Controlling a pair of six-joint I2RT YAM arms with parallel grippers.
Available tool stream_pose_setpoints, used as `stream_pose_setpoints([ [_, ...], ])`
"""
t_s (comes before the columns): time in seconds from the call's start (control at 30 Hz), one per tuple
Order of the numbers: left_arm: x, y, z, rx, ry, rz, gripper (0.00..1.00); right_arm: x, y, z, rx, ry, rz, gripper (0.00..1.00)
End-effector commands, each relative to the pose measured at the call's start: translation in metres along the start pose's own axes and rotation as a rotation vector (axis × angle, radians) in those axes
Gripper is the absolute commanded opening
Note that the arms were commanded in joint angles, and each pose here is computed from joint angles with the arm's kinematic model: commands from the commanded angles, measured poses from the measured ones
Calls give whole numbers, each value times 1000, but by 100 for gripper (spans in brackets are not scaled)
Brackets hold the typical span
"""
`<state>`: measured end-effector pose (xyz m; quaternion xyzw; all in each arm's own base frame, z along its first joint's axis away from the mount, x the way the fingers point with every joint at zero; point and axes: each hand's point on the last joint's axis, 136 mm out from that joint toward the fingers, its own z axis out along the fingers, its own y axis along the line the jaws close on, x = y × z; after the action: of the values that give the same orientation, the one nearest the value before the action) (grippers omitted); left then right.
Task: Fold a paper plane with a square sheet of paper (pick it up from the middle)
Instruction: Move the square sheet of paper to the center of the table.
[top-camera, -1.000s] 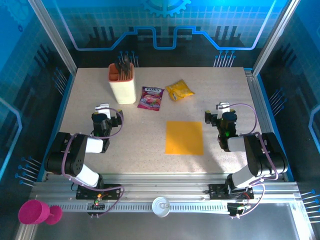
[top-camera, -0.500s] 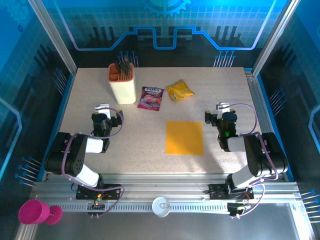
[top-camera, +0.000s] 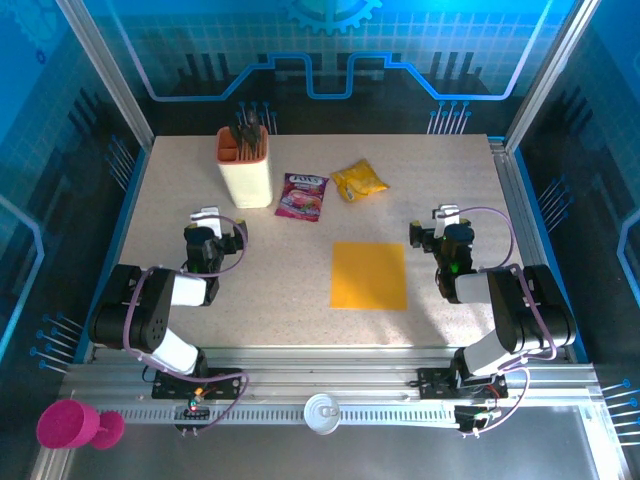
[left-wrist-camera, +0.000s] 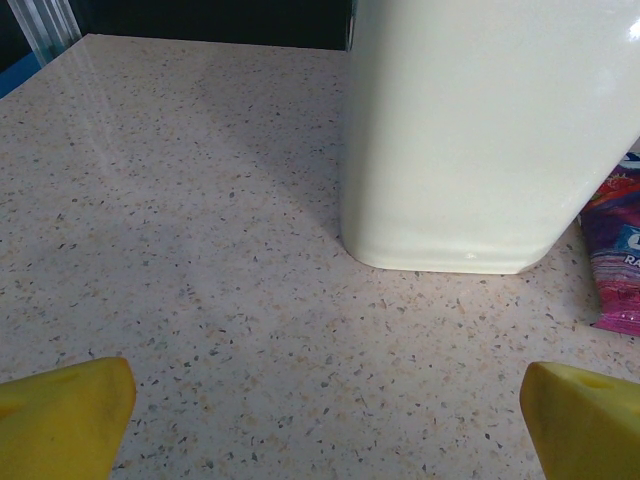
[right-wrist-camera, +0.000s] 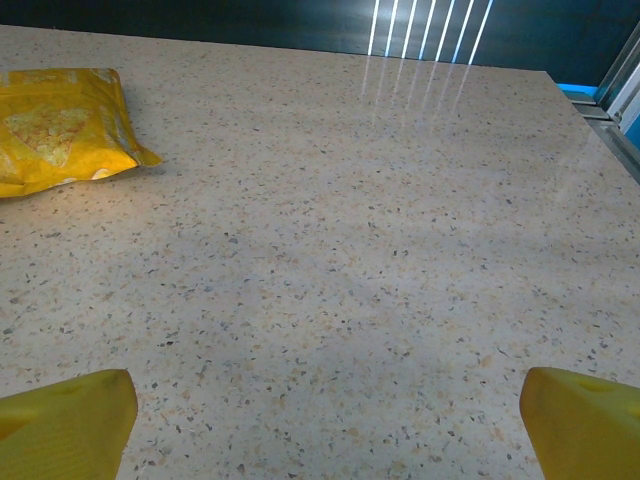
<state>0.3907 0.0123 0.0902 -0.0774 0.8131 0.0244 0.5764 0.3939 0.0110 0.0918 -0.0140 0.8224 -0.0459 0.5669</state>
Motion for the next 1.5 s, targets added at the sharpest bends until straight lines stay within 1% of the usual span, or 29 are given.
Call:
stream_pose_setpoints([
  [0.0,-9,-2,2,15,-30,0,100,-14,-3,0,16,-45,3,99],
  [0.03,-11,0,1,1,-42,2,100,-16,-3,-2,28,-39,2,99],
  [0.07,-15,3,-1,-25,-49,-1,100,-20,1,-5,8,-46,-9,99],
  [0.13,-24,7,-7,-51,-54,-9,100,-31,-1,-11,65,-42,-41,99],
  [0.2,-38,16,-14,-114,-52,-27,100,-49,-1,-19,89,-25,-66,99],
  [0.23,-45,19,-18,-133,-48,-35,100,-59,-1,-22,91,-2,-51,99],
  [0.3,-60,21,-26,-150,-17,-66,100,-73,1,-29,57,95,2,99],
  [0.33,-66,18,-30,-142,13,-91,100,-81,0,-32,61,109,29,99],
  [0.4,-80,12,-40,-133,62,-155,100,-92,-7,-39,81,126,159,99],
  [0.43,-86,4,-46,-105,86,-174,100,-94,-7,-42,43,152,231,99],
  [0.5,-95,-17,-58,-60,120,-177,100,-96,-1,-48,-84,216,405,99],
  [0.57,-101,-44,-72,2,159,-163,100,-95,20,-52,-238,272,481,99],
  [0.63,-97,-68,-87,53,216,-162,100,-88,48,-57,-378,329,497,99],
  [0.73,-85,-97,-108,116,298,-164,100,-61,90,-65,-509,462,511,99],
  [0.77,-78,-105,-115,132,325,-172,100,-47,101,-67,-512,512,511,99],
  [0.83,-65,-114,-123,154,366,-188,100,-26,122,-73,-542,571,509,99],
  [0.9,-54,-120,-130,168,392,-203,100,-4,140,-80,-544,626,509,99],
  [0.97,-45,-123,-134,179,404,-216,100,18,149,-84,-514,667,505,99],
  [1.03,-39,-121,-135,176,413,-228,100,35,158,-87,-507,686,516,99],
  [1.17,-32,-120,-136,179,419,-225,100,64,167,-93,-449,722,501,99],
  [1.33,-30,-117,-135,168,419,-209,100,88,179,-94,-413,751,498,99],
  [1.47,-30,-119,-135,180,419,-203,100,97,194,-94,-411,771,484,99],
])
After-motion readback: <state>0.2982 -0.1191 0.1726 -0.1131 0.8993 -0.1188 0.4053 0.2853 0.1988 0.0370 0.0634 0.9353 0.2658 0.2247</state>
